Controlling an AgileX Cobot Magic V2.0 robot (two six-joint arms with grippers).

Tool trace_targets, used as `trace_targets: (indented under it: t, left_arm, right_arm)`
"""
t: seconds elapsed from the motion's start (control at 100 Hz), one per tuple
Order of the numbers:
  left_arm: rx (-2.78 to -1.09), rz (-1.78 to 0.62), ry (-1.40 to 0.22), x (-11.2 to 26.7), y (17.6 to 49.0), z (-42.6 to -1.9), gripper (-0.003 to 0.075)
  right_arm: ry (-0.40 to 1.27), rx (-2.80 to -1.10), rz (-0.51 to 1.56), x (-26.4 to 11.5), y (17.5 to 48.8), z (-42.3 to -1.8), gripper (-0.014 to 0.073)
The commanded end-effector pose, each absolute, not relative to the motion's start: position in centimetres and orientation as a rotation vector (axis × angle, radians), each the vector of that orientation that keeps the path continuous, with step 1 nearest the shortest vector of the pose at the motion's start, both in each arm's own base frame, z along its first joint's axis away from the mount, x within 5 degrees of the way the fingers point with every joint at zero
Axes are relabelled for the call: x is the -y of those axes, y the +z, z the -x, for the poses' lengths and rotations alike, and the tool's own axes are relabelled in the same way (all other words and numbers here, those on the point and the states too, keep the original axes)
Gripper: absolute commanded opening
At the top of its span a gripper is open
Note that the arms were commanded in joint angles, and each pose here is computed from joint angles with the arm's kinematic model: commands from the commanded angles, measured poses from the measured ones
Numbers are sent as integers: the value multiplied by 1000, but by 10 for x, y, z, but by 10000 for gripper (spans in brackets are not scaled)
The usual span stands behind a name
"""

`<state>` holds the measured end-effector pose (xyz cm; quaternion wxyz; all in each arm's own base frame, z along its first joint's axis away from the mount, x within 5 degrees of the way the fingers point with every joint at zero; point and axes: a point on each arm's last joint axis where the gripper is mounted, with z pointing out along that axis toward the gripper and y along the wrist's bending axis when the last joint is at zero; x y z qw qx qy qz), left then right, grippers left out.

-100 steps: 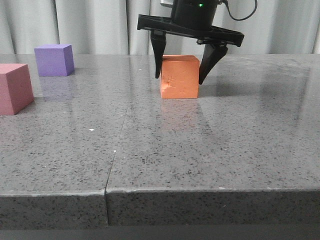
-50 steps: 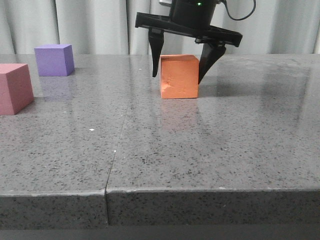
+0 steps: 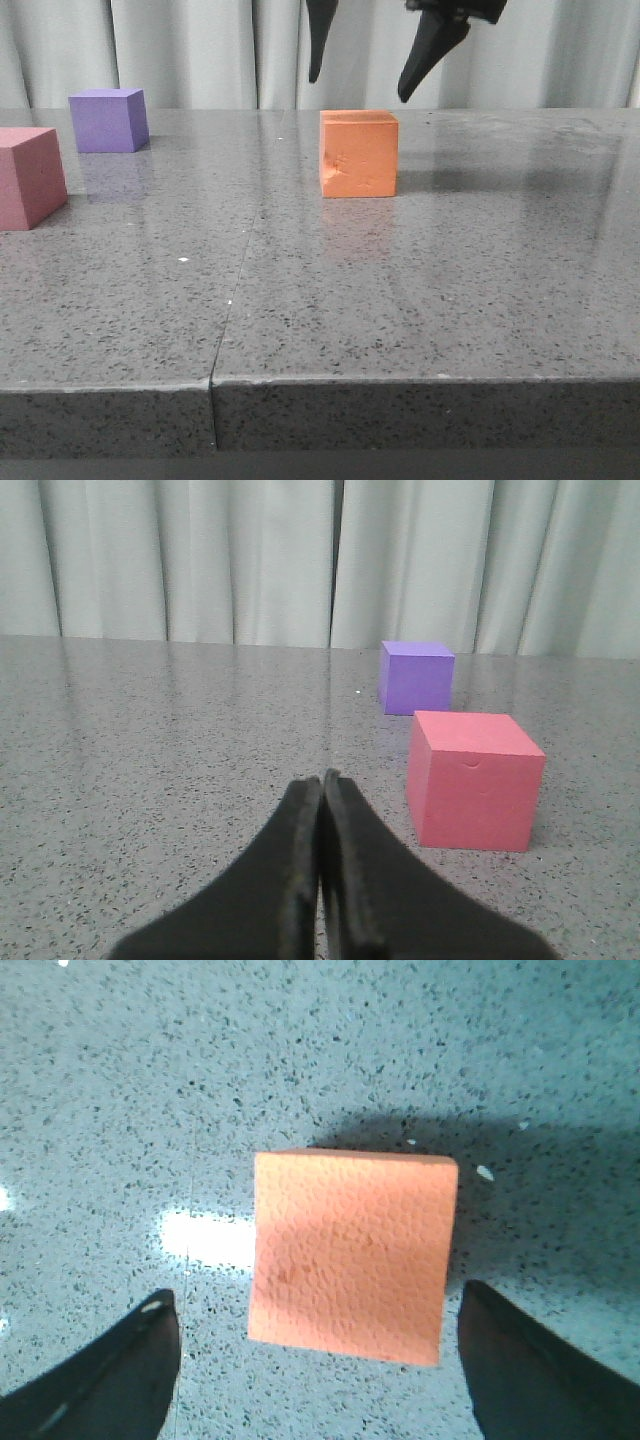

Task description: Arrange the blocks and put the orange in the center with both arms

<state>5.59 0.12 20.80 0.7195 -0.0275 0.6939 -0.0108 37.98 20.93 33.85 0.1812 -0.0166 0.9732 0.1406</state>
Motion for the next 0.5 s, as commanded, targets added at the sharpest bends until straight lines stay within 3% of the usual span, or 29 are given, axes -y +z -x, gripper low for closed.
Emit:
trace_targets:
  t: [0.0, 0.08, 0.25, 0.34, 0.44, 0.49]
  left_arm:
    - [-1465, 65, -16, -2, 203, -55, -20]
    - [-1465, 65, -16, -2, 203, -55, -20]
    - [-1465, 65, -16, -2, 203, -55, -20]
    - [-1465, 65, -16, -2, 203, -55, -20]
    - [-1465, 65, -16, -2, 203, -55, -20]
    - [-1465, 65, -16, -2, 203, -55, -20]
  right_arm:
    - [390, -2720, 97, -196, 379, -356, 565]
    - [398, -2704, 98, -194, 385, -352, 495]
    - [380, -2666, 117, -188, 398, -345, 156]
    - [368, -2649, 138, -186, 402, -343, 19]
    - [344, -2631, 150, -183, 407, -341, -72]
    - [309, -2618, 145, -179, 409, -341, -64]
